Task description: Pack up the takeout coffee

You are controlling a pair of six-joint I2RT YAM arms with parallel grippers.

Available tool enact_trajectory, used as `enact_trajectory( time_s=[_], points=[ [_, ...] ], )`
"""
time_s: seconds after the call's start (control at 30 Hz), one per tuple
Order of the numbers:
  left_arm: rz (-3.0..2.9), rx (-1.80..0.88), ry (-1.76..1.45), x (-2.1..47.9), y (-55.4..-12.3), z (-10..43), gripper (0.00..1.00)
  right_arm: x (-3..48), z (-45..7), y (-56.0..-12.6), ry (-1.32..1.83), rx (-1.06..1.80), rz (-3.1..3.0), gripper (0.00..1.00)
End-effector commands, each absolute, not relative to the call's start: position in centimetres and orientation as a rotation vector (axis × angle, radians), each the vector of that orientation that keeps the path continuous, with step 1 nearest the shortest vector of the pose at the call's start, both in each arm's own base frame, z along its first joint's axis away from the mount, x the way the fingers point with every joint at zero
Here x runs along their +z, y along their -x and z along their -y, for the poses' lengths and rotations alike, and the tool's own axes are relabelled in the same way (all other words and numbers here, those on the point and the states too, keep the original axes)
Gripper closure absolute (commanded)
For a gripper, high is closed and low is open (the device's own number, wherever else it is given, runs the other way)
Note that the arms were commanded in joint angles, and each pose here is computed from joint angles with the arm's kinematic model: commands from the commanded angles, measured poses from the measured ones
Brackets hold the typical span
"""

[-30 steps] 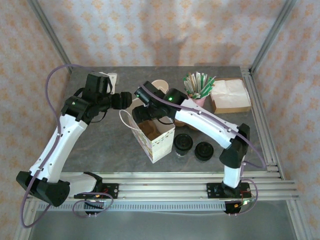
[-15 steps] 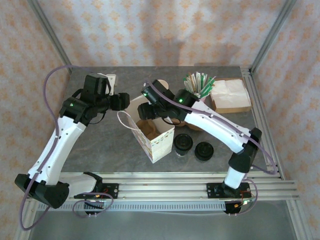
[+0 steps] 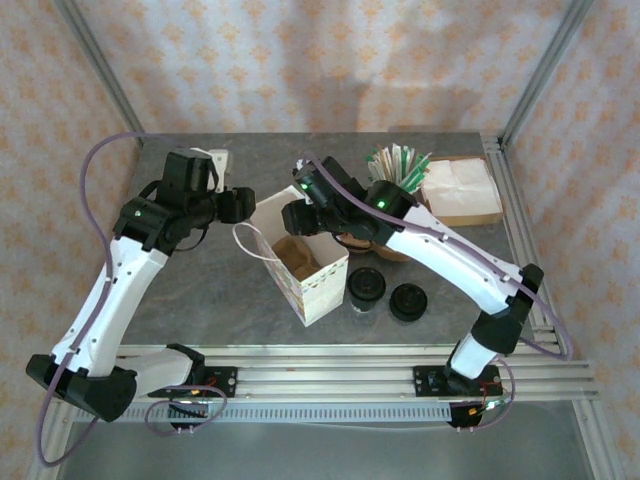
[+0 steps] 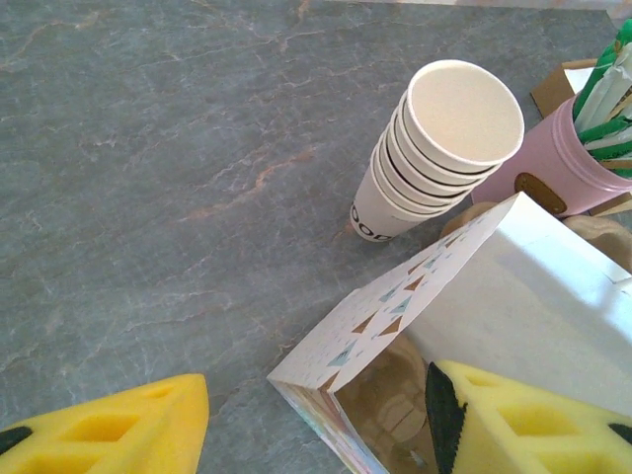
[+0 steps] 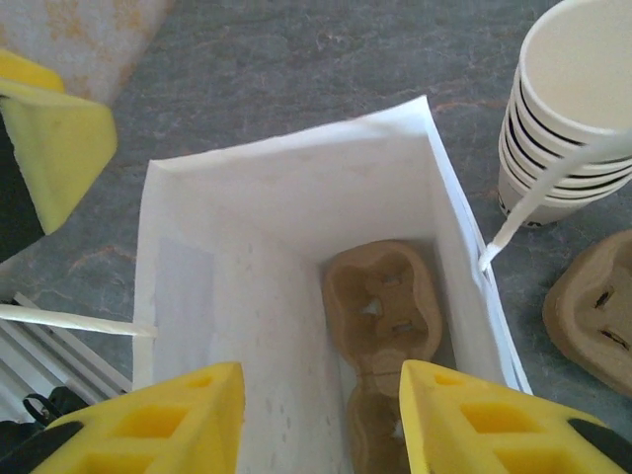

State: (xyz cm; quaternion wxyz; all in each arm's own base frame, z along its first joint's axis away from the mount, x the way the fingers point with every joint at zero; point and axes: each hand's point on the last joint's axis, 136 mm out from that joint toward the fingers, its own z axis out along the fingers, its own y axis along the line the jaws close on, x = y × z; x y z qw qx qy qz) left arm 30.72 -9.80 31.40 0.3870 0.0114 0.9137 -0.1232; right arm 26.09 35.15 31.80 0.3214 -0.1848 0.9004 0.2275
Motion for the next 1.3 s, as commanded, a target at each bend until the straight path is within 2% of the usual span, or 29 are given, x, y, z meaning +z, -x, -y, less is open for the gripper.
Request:
enact_trajectory(
  time_s=[0.0,0.27,0.37,0.83,0.9,1.17,1.27],
  points=[
    [-2.290,-0.284,-0.015,33.3,-29.5,9.0,0.39,34.5,-34.7,-25.8,0.452,0.661,-2.281,0.54],
    [-2.280,-0.301,-0.012,33.4,-28.8,8.9,0.40,33.5,-33.9,-25.7,0.456,0.609,-2.298,0.58],
    [-2.295,-0.334,-0.036,32.8,-28.8,9.5,0.40,31.8,-33.9,-25.7,0.479,0.569,-2.333,0.66],
    [-2.357,-0.329,-0.044,30.5,-29.9,10.0,0.40,22.3,-36.6,-27.0,0.595,0.417,-2.504,0.84],
    [-2.365,-0.328,-0.054,30.2,-29.8,10.1,0.40,21.4,-37.0,-27.3,0.594,0.412,-2.513,0.90],
    [-2.377,-0.318,-0.062,29.4,-29.9,10.1,0.41,19.3,-38.9,-27.2,0.626,0.456,-2.567,0.90],
    [-2.381,-0.317,-0.058,29.1,-30.2,10.2,0.41,19.9,-39.1,-27.4,0.624,0.458,-2.558,0.84]
  ],
)
